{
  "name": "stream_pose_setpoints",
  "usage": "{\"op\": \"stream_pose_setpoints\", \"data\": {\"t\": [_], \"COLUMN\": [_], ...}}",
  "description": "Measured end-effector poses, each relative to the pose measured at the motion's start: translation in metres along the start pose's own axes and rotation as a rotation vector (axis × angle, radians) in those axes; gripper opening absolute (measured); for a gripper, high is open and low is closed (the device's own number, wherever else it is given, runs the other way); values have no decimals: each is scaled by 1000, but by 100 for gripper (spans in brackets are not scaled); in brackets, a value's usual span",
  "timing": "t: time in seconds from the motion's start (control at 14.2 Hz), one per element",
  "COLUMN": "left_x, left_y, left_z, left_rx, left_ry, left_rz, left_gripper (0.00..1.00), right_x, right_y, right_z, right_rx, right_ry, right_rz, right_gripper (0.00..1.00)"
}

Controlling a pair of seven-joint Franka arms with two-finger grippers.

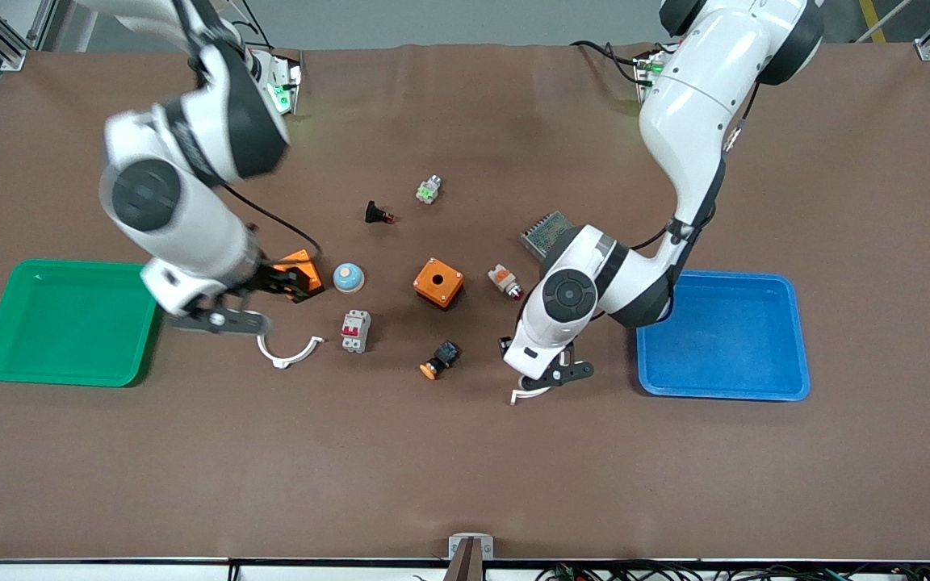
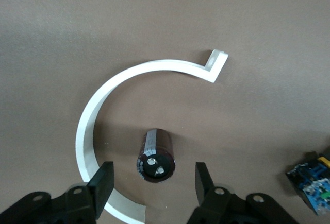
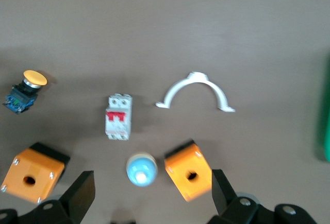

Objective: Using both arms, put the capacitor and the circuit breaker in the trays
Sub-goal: 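Close the right gripper on the breaker while the left gripper grasps the capacitor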

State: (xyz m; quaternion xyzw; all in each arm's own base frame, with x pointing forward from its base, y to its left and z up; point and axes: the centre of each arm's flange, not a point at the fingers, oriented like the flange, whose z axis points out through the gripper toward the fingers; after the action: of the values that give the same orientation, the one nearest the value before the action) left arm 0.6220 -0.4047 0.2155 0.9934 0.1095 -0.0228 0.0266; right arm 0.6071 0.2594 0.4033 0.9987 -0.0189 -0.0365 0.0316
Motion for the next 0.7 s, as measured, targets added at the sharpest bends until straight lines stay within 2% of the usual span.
{"op": "stream_pose_setpoints", "data": {"t": [0.14,0.35,0.56,0.63,0.7], "left_x": [0,1,2,2,2], "left_y": [-1,-1,-1,-1,-1], "left_z": [4,10,17,18,18], "left_rx": [3,2,-8,-8,-9], "left_ry": [-4,-3,5,5,7], "left_rz": [-1,-2,-3,-3,-2], "left_gripper": [60,58,54,48,48], "right_x": [4,12,21,23,23], "right_y": [-30,-41,-33,-30,-29], "right_z": [51,98,127,136,144], "right_rx": [13,71,70,72,73], "right_ry": [-14,-53,-44,-36,-29], "right_rz": [-3,39,63,69,73], "right_gripper": [100,100,100,100,100]}}
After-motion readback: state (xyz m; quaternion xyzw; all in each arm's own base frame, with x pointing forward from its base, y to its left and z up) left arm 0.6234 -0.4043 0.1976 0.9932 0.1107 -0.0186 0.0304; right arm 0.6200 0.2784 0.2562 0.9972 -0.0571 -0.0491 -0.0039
